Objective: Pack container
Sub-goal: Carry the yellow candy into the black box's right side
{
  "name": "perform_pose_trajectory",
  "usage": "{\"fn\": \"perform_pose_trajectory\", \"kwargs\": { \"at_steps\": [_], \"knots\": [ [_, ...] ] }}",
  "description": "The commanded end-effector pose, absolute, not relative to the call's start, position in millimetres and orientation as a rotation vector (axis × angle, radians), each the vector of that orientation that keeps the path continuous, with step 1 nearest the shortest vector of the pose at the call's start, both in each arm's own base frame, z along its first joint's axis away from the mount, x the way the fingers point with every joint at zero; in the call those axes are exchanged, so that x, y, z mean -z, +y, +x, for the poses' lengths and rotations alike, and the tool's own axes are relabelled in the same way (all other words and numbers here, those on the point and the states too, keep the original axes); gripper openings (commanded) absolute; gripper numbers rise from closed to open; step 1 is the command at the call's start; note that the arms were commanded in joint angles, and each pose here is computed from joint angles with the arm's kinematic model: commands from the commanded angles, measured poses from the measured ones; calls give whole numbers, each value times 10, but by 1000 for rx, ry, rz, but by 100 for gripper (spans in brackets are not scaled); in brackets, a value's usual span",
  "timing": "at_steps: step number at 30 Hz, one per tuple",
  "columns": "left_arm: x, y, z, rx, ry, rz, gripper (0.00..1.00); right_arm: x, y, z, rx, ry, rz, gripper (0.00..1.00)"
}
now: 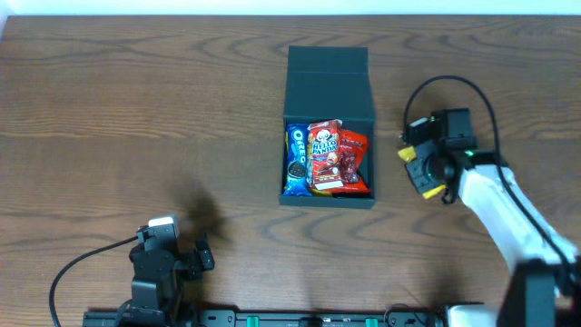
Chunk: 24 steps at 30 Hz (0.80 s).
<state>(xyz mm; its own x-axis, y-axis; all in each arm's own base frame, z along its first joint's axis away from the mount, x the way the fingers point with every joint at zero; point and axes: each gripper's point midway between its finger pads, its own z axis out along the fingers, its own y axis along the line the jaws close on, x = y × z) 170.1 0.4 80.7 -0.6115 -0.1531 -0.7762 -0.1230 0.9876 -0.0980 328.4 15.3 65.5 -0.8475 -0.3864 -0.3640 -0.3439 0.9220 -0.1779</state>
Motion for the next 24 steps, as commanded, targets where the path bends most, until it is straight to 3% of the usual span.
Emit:
{"fn": "perform_pose_trajectory", "kwargs": {
  "at_steps": [1,8,14,24],
  "knots": [
    [-693,22,1598,23,2295,-184,96,-1030,246,3335,73,2583,-359,13],
    [-693,21,1598,23,2295,-184,95,-1514,837,3214,-319,2470,-144,9],
    [-693,22,1598,23,2295,-184,95,-1571,1155,3139,-488,2494,80,7],
    [-693,21,1598,23,2295,-184,95,-1545,1574,3212,-573,2547,90,8]
  ]
}}
